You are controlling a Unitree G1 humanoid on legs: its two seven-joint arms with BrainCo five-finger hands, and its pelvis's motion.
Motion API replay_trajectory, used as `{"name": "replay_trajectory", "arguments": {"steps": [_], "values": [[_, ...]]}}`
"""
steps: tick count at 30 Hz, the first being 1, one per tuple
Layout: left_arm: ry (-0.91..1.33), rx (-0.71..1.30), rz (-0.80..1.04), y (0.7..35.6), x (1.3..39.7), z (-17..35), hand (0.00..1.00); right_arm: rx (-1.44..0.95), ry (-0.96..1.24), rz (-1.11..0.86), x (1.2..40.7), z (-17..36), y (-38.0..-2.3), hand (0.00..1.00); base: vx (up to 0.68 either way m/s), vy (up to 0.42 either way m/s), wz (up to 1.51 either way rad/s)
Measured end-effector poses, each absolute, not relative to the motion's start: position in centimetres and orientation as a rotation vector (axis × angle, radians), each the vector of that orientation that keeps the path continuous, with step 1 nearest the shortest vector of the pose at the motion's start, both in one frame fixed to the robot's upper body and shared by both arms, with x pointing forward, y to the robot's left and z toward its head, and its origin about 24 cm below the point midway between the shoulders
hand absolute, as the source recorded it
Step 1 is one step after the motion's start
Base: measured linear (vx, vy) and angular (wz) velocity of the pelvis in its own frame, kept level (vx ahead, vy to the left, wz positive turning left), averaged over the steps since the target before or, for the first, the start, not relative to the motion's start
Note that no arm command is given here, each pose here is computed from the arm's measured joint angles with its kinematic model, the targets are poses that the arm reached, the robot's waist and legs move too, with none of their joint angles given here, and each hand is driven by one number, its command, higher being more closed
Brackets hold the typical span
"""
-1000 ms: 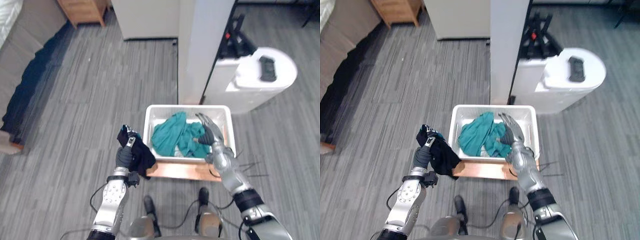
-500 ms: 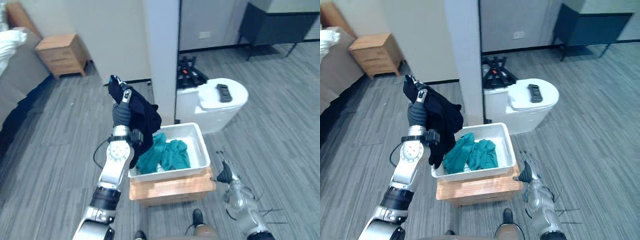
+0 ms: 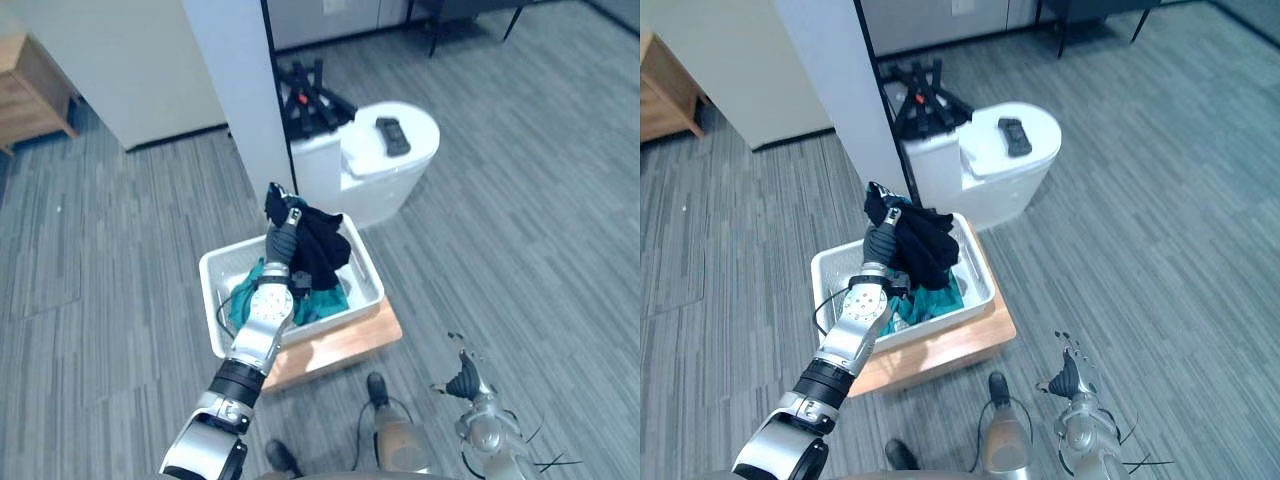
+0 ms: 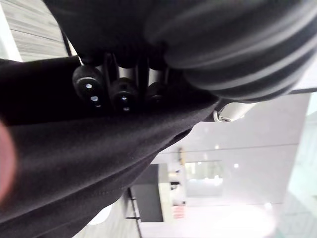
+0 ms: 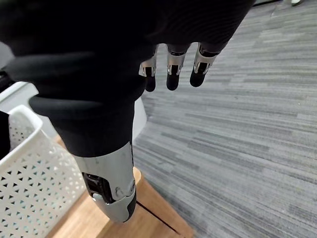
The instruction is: Tidy the bed and pick cloth on bed and put in laundry
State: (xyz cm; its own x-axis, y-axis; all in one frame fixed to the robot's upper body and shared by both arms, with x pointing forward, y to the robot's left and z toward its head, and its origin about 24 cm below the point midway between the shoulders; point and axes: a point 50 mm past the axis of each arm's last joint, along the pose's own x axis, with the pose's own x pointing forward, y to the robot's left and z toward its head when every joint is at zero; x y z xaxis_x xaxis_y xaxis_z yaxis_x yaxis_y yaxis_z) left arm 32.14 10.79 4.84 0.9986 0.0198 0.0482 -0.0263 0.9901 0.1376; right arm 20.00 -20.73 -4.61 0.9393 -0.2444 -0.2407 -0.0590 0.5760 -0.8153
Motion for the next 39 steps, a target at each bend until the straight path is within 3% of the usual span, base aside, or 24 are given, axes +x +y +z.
{"name": "replay_trajectory", "arguments": {"steps": [1,10,15,21,28,31,39], "values": [[-0.03,0.142,0.025,10.8,32.1,4.5,0.0,-0.953,0.347,-0.114,20.2,-4.6,-20.6,0.0,0.04,0.012,0.12],[0.002,0.143,0.081,11.6,32.3,4.1,0.0,-0.926,0.412,-0.123,20.2,-6.1,-20.3,0.0,0.07,0.007,0.13],[0.021,0.14,0.197,14.4,32.1,3.7,0.0,-0.865,0.501,-0.121,18.3,-7.6,-20.7,0.0,0.01,-0.011,0.29],[0.078,0.169,0.335,19.4,29.2,1.7,0.0,-0.784,0.716,-0.184,14.4,-10.1,-23.3,0.0,-0.03,-0.037,0.29],[0.217,0.191,0.32,20.5,25.7,-1.9,0.0,-0.67,0.876,-0.228,11.5,-12.2,-23.9,0.0,0.03,-0.008,0.19],[0.313,0.187,0.331,21.1,23.0,-4.2,0.0,-0.595,0.959,-0.262,10.2,-13.1,-24.2,0.0,0.04,-0.005,0.23],[0.863,0.067,0.536,23.5,11.1,-13.3,0.0,-0.396,1.1,-0.379,8.2,-14.8,-23.7,0.0,0.01,-0.001,0.04]]}}
